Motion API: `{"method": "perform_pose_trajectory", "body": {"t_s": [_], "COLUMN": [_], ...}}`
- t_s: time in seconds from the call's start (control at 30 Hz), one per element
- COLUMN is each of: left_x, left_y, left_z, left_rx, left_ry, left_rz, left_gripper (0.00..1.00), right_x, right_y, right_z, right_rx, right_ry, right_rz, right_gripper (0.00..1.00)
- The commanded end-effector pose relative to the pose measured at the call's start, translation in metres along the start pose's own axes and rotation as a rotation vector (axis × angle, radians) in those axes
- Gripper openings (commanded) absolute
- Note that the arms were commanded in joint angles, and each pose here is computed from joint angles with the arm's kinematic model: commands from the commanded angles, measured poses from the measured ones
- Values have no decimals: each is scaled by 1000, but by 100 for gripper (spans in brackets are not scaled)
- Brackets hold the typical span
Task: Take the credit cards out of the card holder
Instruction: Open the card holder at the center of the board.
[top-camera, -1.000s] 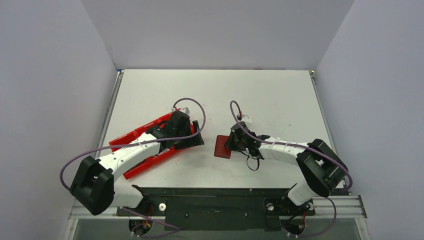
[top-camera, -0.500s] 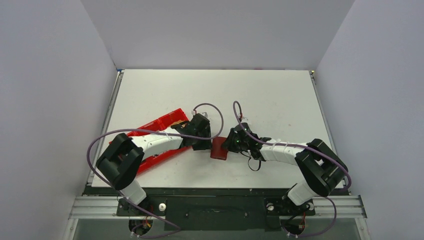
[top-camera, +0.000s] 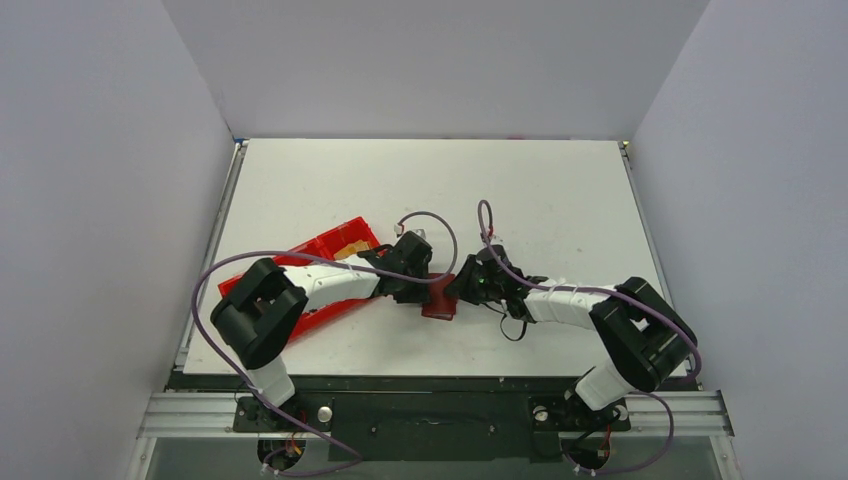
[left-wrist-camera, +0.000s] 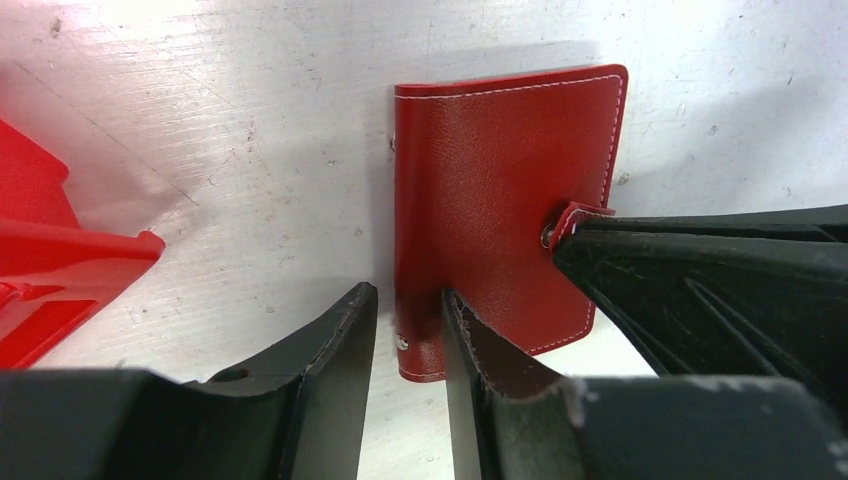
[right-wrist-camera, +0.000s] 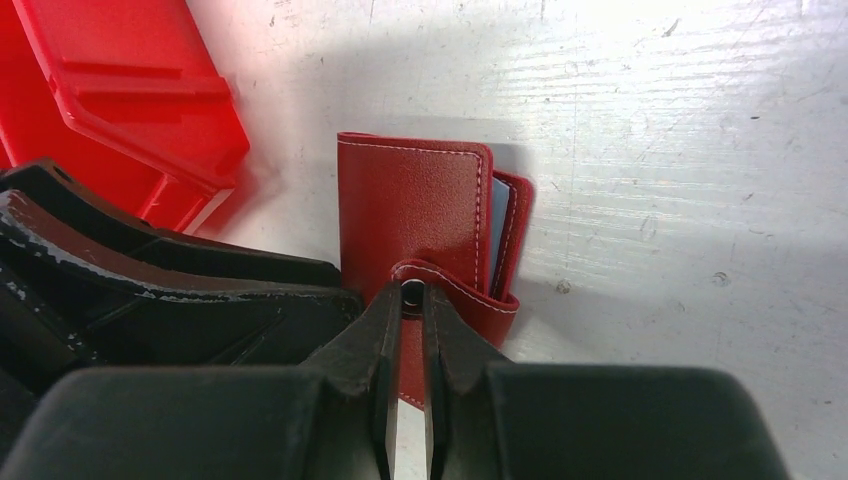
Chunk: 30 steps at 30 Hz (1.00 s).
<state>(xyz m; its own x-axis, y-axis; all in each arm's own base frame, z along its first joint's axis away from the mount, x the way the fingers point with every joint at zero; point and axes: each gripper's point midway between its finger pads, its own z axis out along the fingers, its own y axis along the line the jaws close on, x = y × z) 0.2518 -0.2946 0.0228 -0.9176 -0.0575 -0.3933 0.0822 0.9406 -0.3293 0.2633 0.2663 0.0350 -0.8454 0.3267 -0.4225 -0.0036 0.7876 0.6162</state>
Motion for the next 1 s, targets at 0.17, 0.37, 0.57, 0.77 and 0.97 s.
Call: {"method": "perform_pose_trajectory", "body": {"t_s": [0.17, 0.37, 0.57, 0.77, 0.97], "left_x": [8, -6, -15, -17, -18], "left_y": [6, -5, -11, -12, -7], "left_z": [11, -9, -27, -33, -37], "left_rx": [-50, -6, 28, 44, 21], "left_ry": [-6, -49, -92, -110, -117], "left_rz": [-26, -23, -30, -35, -54], "left_gripper": [28, 31, 33, 35, 35], "right_x": [-26, -42, -48, -46, -41], "right_y": [23, 10, 10, -3, 1], "right_z": [-18, -45, -62, -64, -53], "right_rx": [-95, -32, -8, 123, 277], "right_ry": [-81, -156, -184, -166, -166], "right_rz": [75, 89, 67, -12, -173], "right_gripper": [0, 0, 0, 0, 37]}}
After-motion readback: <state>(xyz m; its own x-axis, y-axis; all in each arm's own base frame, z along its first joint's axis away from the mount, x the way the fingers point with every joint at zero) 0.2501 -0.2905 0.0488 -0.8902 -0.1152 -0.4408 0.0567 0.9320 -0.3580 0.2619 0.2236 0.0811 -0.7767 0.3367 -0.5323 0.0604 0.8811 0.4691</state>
